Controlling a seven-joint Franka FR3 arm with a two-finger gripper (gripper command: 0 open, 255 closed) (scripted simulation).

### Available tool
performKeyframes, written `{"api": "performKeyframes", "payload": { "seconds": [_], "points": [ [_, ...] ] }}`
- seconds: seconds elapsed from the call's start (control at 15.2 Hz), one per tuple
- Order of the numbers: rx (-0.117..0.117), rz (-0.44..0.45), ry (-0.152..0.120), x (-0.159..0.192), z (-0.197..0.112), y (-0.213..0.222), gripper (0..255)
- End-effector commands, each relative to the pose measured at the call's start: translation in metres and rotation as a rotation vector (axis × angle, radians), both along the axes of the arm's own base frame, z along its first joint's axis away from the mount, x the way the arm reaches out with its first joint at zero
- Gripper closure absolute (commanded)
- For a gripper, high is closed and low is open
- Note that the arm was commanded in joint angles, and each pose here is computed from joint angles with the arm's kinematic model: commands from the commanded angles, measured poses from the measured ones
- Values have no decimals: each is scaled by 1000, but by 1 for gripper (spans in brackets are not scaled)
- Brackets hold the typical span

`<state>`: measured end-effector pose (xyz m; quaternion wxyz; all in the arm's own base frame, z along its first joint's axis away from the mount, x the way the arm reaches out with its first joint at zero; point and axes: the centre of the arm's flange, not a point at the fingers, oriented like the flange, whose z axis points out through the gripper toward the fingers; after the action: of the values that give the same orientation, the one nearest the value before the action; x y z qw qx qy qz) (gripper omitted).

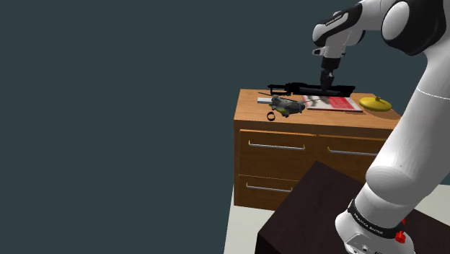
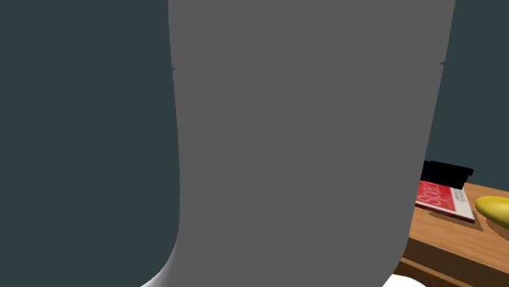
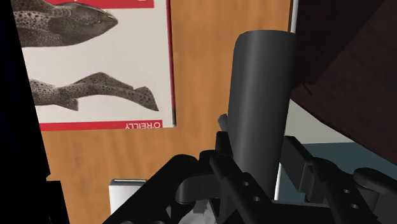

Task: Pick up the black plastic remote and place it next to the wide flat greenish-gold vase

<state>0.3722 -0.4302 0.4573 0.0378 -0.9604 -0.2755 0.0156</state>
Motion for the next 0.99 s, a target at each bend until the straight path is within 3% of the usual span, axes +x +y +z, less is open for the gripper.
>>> {"api": "performKeyframes", "payload": {
  "seconds": [0.0, 0.92],
  "points": [
    [0, 1, 0, -26, 0, -13, 255],
    [0, 1, 0, -180, 0, -115, 255]
  ]
}}
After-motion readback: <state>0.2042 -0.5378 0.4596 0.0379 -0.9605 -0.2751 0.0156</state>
